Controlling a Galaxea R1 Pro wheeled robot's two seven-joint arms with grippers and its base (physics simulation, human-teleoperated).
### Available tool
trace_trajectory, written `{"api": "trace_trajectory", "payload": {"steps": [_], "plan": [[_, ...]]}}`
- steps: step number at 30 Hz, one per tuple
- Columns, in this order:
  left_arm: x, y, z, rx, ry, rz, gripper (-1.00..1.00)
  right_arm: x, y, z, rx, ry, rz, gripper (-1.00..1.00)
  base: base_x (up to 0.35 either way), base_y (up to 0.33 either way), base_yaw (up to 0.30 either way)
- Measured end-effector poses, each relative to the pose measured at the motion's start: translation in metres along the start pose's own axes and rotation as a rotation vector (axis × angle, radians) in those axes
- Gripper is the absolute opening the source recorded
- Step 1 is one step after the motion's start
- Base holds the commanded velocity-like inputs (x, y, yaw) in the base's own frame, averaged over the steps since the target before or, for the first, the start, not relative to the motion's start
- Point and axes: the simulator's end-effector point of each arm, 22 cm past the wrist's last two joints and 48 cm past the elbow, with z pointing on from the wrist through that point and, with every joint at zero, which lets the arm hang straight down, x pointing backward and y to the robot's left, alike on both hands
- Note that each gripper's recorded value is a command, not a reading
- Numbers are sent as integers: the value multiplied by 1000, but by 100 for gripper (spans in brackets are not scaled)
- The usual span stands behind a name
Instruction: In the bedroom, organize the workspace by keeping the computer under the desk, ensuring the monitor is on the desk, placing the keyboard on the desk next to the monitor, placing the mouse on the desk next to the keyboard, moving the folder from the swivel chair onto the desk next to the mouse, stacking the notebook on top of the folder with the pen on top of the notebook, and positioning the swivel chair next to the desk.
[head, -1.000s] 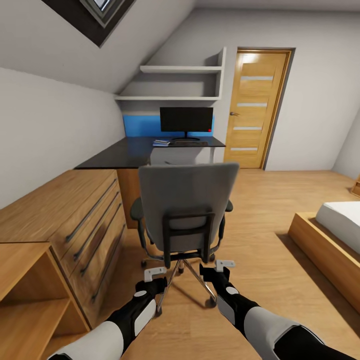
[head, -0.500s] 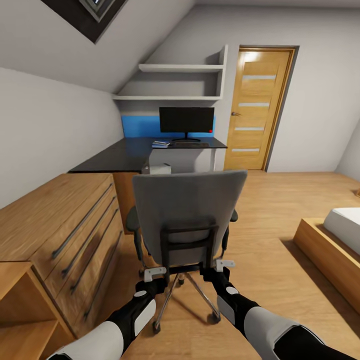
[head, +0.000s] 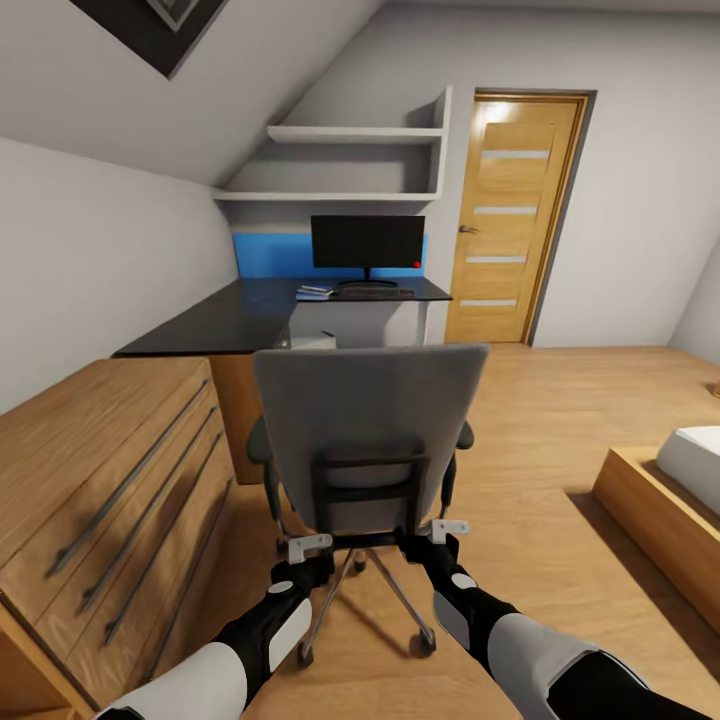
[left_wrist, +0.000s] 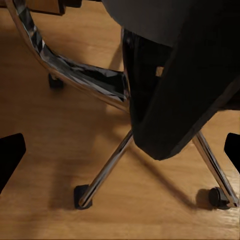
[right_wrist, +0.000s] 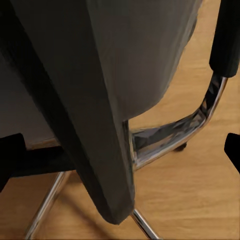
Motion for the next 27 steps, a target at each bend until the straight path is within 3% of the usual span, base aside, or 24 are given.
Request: {"api": "trace_trajectory", "payload": {"steps": [27], "plan": [[1,-1,0,3,2,-1,100,1,2,0,-8,2,-15,100,293,0,0]]}}
